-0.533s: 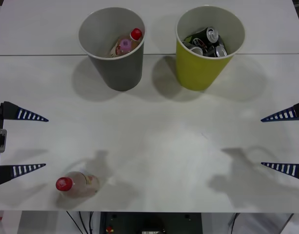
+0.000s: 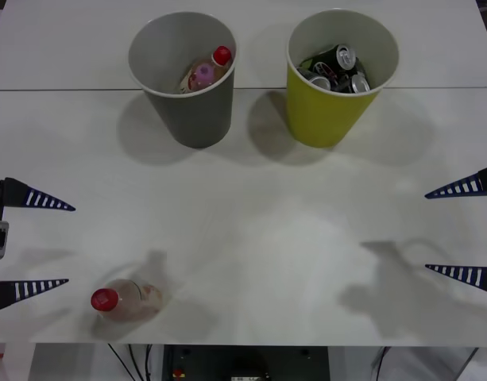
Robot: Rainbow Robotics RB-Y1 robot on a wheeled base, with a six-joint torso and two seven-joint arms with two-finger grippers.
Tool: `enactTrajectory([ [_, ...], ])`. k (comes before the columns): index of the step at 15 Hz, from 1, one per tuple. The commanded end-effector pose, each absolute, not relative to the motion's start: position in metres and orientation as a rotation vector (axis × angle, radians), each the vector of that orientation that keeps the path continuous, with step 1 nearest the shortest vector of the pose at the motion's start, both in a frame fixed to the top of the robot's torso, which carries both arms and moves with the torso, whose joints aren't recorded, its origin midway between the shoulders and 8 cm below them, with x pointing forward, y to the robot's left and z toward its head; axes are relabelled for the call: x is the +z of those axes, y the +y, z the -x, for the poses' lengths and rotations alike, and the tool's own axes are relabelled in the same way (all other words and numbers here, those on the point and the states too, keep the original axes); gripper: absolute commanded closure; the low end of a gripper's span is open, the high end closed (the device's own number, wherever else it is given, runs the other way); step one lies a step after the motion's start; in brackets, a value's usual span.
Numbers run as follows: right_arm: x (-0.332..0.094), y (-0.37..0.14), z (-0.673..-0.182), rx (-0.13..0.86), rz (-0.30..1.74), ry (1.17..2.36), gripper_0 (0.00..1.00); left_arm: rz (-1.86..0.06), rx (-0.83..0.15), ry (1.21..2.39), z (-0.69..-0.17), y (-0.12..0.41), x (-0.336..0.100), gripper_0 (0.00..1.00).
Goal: Put the can into the green bin and the plastic bottle into the gray bin
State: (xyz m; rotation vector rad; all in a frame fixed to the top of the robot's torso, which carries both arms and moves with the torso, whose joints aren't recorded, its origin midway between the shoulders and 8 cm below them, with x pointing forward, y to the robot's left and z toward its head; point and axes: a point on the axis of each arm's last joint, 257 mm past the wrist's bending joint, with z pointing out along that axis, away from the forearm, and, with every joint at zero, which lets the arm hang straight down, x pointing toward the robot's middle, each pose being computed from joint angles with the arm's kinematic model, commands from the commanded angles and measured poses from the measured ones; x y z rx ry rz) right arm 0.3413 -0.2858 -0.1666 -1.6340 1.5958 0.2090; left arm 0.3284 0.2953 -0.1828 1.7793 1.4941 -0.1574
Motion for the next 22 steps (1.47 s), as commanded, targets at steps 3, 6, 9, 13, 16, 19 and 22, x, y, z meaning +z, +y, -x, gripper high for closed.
enactTrajectory([
  [3, -0.167, -0.286, -0.341, 0.209, 1.634, 1.596, 0.0, -1.738, -0.217, 1.498, -0.317, 0.303, -0.193, 0.0],
  [6, -0.167, -0.286, -0.341, 0.209, 1.634, 1.596, 0.0, -1.704, -0.272, 1.465, -0.312, 0.308, -0.202, 0.0],
  [9, -0.167, -0.286, -0.341, 0.209, 1.634, 1.596, 0.0, -1.678, -0.343, 1.416, -0.3, 0.308, -0.222, 0.0],
  [13, -0.167, -0.286, -0.341, 0.209, 1.634, 1.596, 0.0, -1.643, -0.419, 1.367, -0.288, 0.309, -0.247, 0.0],
  [16, -0.167, -0.286, -0.341, 0.209, 1.634, 1.596, 0.0, -1.59, -0.502, 1.334, -0.28, 0.306, -0.262, 0.0],
  [19, -0.167, -0.286, -0.341, 0.209, 1.634, 1.596, 0.0, -1.512, -0.602, 1.308, -0.276, 0.305, -0.27, 0.0],
  [22, -0.167, -0.286, -0.341, 0.209, 1.634, 1.596, 0.0, -1.464, -0.645, 1.297, -0.278, 0.297, -0.279, 0.0],
])
